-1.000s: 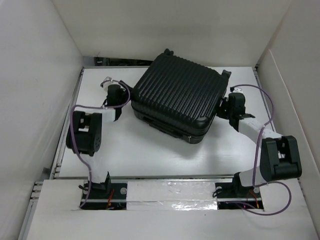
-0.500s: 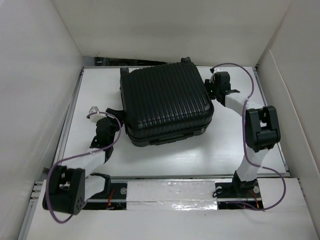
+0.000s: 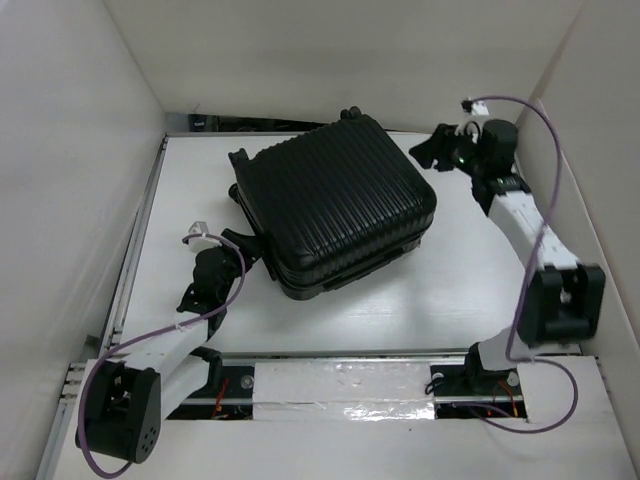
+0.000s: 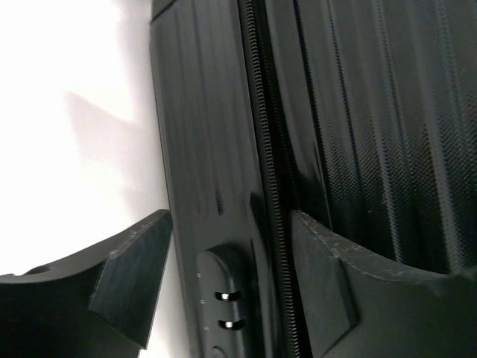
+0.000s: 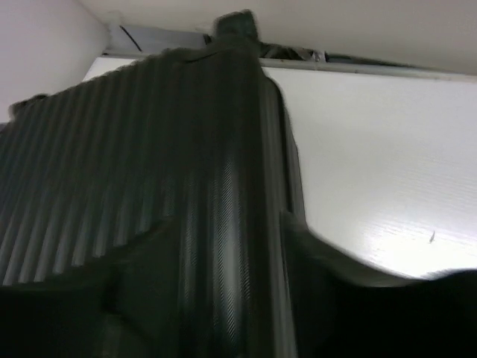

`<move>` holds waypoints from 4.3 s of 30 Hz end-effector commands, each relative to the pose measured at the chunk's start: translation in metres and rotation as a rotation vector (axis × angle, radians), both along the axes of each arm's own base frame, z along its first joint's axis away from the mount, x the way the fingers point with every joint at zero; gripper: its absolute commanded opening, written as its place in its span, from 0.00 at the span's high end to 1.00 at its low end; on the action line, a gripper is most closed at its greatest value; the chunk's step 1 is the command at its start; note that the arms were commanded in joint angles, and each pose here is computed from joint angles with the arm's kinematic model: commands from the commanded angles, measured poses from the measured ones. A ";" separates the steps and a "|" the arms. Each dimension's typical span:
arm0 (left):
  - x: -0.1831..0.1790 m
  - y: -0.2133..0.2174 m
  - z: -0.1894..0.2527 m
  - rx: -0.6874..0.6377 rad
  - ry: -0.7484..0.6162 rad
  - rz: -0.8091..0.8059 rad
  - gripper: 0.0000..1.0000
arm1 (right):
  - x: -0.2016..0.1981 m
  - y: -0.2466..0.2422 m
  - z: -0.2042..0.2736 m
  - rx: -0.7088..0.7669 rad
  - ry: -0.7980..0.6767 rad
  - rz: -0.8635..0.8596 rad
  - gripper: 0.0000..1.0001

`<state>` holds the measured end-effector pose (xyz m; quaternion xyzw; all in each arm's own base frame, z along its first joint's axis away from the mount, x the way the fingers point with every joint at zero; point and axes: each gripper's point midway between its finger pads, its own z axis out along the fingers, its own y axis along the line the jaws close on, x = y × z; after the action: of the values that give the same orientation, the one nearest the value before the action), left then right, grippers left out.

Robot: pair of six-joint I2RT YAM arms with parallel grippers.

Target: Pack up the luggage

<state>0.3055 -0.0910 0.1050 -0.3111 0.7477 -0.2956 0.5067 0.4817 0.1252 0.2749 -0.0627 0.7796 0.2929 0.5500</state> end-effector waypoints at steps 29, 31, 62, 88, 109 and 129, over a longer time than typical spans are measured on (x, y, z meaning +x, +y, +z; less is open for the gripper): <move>-0.047 -0.045 -0.017 0.007 0.102 -0.285 0.69 | -0.168 -0.029 -0.109 -0.141 -0.136 -0.167 0.62; -0.049 -0.049 -0.020 0.003 0.112 -0.305 0.65 | -0.162 -0.028 -0.105 -0.138 -0.167 -0.162 0.60; -0.055 -0.061 -0.009 -0.003 0.074 -0.362 0.60 | -0.113 -0.044 -0.114 -0.061 -0.200 -0.046 0.56; -0.063 -0.082 0.006 -0.059 0.005 -0.475 0.64 | -0.091 -0.035 -0.122 -0.011 -0.177 0.049 1.00; -0.043 -0.150 0.049 -0.116 -0.139 -0.570 0.64 | -0.252 0.121 -0.176 -0.097 0.070 0.328 1.00; -0.028 -0.217 0.068 -0.113 -0.167 -0.669 0.63 | -0.397 0.289 -0.130 0.034 0.109 0.695 1.00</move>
<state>0.2140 -0.2686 0.0608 -0.0583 0.8541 -0.4341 0.2805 0.1905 0.3460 0.1193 -0.2054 0.7847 0.3154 0.4925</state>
